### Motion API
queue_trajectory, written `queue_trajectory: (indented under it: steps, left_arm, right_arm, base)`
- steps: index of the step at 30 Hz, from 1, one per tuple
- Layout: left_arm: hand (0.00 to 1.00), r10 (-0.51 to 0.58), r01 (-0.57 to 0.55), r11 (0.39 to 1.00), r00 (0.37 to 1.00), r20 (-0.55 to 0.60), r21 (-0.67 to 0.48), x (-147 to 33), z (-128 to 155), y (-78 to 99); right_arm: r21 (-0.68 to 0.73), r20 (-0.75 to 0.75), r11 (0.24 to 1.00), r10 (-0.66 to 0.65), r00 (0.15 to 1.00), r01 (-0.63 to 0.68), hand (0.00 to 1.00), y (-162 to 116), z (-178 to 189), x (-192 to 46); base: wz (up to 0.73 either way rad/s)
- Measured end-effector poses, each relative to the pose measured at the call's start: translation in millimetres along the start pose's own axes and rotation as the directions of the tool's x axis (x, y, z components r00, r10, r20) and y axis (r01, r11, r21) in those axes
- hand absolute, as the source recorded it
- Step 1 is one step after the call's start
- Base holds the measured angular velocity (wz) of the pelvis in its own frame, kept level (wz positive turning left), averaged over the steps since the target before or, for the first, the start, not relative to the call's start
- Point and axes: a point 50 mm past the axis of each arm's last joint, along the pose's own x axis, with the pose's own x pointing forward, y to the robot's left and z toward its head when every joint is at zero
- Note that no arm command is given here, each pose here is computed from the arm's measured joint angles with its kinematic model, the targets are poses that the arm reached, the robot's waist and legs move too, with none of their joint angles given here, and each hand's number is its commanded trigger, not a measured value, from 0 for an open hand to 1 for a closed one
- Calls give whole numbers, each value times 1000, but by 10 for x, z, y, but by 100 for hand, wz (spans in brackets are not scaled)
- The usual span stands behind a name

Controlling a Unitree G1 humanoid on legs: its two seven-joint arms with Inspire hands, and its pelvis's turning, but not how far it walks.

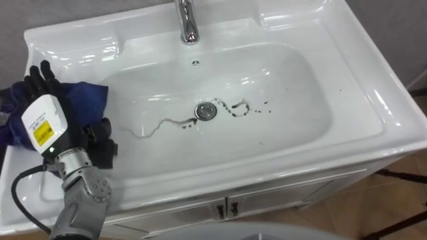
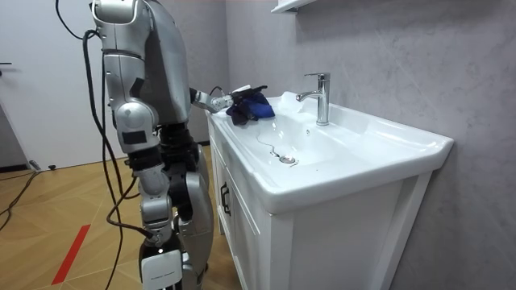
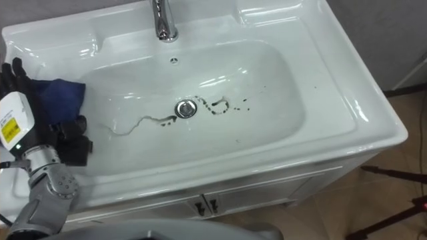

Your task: Wipe basin

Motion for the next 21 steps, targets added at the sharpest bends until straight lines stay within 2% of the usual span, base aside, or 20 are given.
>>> queue_trajectory:
  steps: [21]
  left_arm:
    - [0, -37, 38, 999, 999, -31, 33, -41, -96, -56]
  right_arm:
    - [3, -16, 1000, -16, 1000, 16, 0, -26, -16, -6]
  base:
    - [0]
